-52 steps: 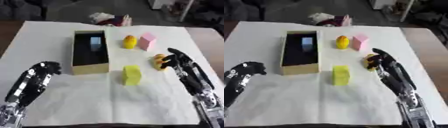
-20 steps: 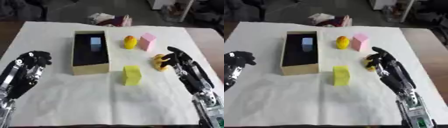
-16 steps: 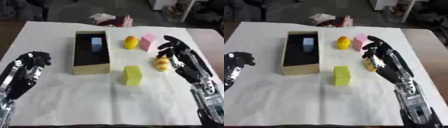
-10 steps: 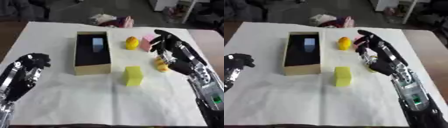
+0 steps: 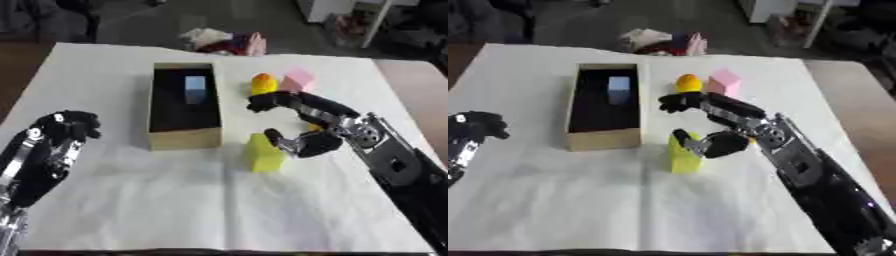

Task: Pick up objects on the table and place them in the box.

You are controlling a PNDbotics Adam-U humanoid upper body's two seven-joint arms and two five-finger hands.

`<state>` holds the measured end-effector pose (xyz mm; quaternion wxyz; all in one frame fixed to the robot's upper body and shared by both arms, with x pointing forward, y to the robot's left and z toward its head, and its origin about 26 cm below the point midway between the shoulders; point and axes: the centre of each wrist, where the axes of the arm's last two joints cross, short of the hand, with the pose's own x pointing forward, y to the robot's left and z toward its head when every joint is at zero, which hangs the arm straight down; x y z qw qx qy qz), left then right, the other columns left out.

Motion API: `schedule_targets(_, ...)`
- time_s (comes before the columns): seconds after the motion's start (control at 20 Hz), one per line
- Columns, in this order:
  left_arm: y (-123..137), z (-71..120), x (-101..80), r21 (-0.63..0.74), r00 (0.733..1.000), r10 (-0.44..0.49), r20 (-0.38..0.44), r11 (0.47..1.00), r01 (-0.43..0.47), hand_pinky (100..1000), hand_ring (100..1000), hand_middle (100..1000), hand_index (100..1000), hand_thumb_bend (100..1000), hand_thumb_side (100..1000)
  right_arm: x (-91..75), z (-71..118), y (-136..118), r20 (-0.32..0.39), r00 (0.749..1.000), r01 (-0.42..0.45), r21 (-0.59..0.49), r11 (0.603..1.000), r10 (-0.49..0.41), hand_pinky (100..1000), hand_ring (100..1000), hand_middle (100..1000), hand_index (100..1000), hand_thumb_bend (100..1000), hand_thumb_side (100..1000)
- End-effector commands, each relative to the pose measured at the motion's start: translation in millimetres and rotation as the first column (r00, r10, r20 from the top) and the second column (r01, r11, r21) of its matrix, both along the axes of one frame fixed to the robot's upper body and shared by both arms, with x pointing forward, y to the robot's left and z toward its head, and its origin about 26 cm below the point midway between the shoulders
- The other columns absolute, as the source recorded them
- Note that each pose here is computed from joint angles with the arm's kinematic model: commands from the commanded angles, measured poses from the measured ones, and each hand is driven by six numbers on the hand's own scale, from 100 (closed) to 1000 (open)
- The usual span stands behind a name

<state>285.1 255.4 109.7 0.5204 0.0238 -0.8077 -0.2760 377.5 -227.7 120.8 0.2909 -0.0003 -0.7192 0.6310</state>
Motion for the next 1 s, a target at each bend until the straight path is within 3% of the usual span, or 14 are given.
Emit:
schedule_targets(0.05, -0.8, 3.9, 0.1, -0.001, 1.000, -0.009, 0.013, 1.000, 0.009, 791, 633, 623, 742, 100, 669, 6.6, 10.5, -4.5, 0.053, 0.997, -0.046, -0.135, 0.990, 0.054, 901, 935, 921, 1000, 100, 551)
schedule_targets(0.2, -1.0, 3.5, 0.1, 0.000, 1.000, -0.011, 0.011, 1.000, 0.011, 791, 633, 623, 742, 100, 669, 11.8, 11.4, -3.1, 0.070, 0.992, -0.085, -0.233, 0.969, 0.104, 925, 965, 944, 1000, 104, 580)
schedule_targets(0.35, -1.1, 3.2, 0.0, 0.001, 1.000, -0.012, 0.010, 1.000, 0.012, 790, 633, 622, 742, 100, 670, 15.2, 11.2, 0.0, 0.073, 0.984, -0.126, -0.342, 0.931, 0.160, 945, 994, 964, 1000, 166, 562)
schedule_targets(0.55, -1.1, 2.5, 0.0, 0.003, 1.000, -0.013, 0.007, 1.000, 0.013, 790, 633, 622, 742, 100, 671, 16.8, 7.5, 2.8, 0.058, 0.973, -0.170, -0.480, 0.860, 0.225, 957, 1000, 978, 1000, 215, 479)
schedule_targets(1.0, -1.0, 1.5, 0.0, 0.004, 1.000, -0.011, 0.004, 1.000, 0.011, 789, 632, 622, 742, 100, 673, 14.7, 13.2, 3.1, 0.056, 0.958, -0.166, -0.689, 0.705, 0.280, 965, 1000, 984, 1000, 266, 438)
